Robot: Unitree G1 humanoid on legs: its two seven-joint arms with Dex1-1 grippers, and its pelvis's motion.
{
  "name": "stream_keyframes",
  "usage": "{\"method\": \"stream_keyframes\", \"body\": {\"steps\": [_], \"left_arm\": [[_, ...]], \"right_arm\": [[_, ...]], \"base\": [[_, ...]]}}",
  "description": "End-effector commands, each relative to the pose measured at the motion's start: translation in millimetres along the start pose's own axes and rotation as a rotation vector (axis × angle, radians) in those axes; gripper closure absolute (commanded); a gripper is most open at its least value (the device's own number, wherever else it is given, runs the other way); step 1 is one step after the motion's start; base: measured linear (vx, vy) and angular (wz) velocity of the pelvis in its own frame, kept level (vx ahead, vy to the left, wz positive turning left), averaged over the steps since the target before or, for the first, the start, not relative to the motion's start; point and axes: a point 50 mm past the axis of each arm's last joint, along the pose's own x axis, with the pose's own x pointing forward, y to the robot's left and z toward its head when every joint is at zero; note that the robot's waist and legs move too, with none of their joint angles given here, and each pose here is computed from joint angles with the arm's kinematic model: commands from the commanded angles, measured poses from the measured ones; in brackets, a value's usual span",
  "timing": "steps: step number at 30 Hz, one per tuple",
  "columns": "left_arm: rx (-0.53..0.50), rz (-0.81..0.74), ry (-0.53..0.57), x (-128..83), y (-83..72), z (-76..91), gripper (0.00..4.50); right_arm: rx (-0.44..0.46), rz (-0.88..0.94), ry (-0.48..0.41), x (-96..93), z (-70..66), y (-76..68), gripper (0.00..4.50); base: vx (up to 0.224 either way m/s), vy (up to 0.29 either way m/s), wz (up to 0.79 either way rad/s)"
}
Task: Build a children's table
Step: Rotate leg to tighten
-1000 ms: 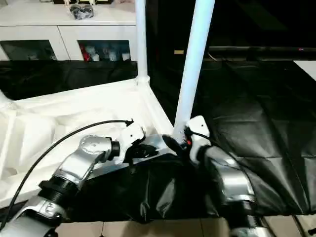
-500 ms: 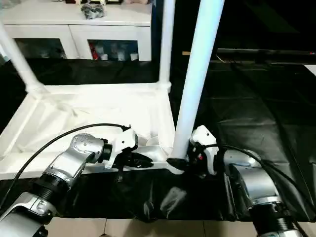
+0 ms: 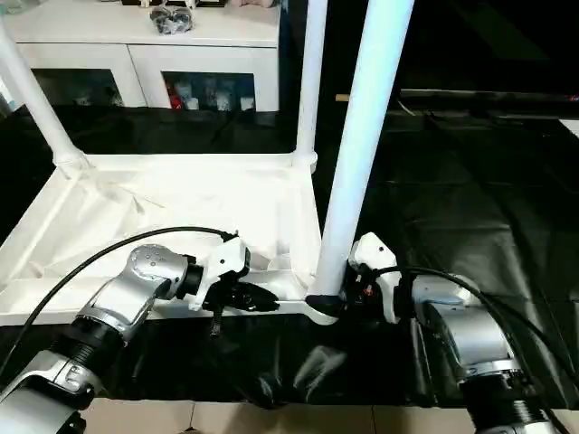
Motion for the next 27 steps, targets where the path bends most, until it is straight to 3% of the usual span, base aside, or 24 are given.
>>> {"method": "stream_keyframes", "body": {"steps": [1,5,12,16,19,22,27], "left_arm": [[0.035,0.065,-0.06,17.3,3.3,21.7,4.5],[0.02,0.156,-0.087,29.0,6.3,31.8,4.5],[-0.016,0.214,-0.139,54.5,-4.2,43.1,4.5],[-0.018,0.204,-0.148,59.8,-9.5,44.7,4.5],[-0.018,0.208,-0.147,59.5,-9.4,44.2,4.5],[0.016,0.184,-0.136,50.2,-6.3,40.0,4.5],[0.052,0.124,-0.109,38.6,-5.1,34.4,4.5]], "right_arm": [[0.054,0.011,-0.073,35.6,2.4,18.0,1.96],[0.16,-0.205,-0.151,53.7,5.1,8.0,1.99],[0.241,-0.52,-0.209,75.4,14.4,-0.6,1.99],[0.215,-0.499,-0.241,79.1,19.3,4.0,1.99],[0.217,-0.486,-0.258,77.7,20.4,4.4,1.29],[0.105,-0.43,-0.226,66.8,22.7,2.2,1.08],[0.013,-0.288,-0.152,52.2,18.4,1.2,0.95]], "base": [[0.0,0.0,0.0],[0.0,0.0,0.0],[0.0,0.0,0.0],[0.0,0.0,0.0],[0.0,0.0,0.0],[0.0,0.0,0.0],[0.0,0.0,0.0]]}}
